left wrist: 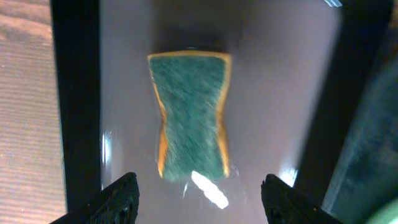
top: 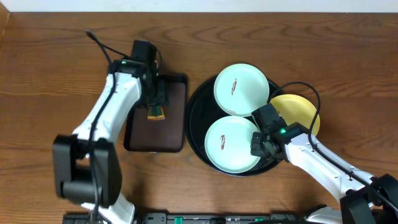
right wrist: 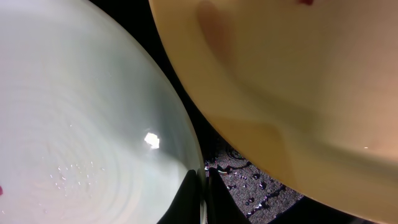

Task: Clean dirty plates on tray and stack at the side
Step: 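Lower the left gripper and grasp the green-yellow sponge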

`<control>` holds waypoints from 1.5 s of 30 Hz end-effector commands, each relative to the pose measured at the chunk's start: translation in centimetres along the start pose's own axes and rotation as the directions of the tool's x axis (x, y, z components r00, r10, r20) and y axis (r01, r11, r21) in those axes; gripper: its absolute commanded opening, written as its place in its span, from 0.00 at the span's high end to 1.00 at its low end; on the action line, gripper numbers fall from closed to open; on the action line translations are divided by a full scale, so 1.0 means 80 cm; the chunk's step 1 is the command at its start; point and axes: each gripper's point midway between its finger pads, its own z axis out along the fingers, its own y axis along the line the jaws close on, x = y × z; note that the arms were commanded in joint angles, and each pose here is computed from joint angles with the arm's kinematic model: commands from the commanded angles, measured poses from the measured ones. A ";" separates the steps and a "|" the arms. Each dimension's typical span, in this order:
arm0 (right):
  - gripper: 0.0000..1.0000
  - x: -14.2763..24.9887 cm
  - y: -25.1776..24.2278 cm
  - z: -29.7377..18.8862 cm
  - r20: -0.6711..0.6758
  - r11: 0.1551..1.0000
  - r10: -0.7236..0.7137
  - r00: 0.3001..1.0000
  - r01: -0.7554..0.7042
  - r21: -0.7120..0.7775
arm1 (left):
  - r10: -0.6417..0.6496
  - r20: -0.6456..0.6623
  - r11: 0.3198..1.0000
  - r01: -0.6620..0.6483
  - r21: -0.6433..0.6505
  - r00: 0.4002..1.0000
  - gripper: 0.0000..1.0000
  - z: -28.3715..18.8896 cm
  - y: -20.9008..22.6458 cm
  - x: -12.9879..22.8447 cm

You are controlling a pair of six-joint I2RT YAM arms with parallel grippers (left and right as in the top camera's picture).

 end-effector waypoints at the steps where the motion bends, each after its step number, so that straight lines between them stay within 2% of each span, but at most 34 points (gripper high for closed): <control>1: 0.98 0.006 0.000 0.003 -0.002 1.000 -0.017 1.000 0.017 0.017 | -0.029 -0.046 0.998 0.026 -0.065 0.999 0.35 0.031 0.014 0.006; 11: 0.96 0.006 0.000 0.003 -0.003 1.000 -0.017 1.000 0.017 0.018 | -0.031 -0.115 0.996 0.021 -0.083 0.993 0.39 0.069 0.016 0.015; 28: 0.96 0.006 0.000 0.003 -0.003 1.000 -0.017 1.000 0.017 0.018 | -0.030 -0.100 0.997 0.022 -0.079 0.995 0.43 0.083 0.015 0.013; 30: 0.95 0.006 0.000 0.003 -0.003 1.000 -0.017 1.000 0.017 0.018 | -0.030 -0.099 0.997 0.022 -0.079 0.995 0.46 0.083 0.015 0.013; 45: 0.94 0.006 0.000 0.003 -0.002 1.000 -0.017 1.000 0.017 0.017 | -0.052 -0.076 0.996 0.047 -0.072 0.996 0.47 0.091 0.016 0.011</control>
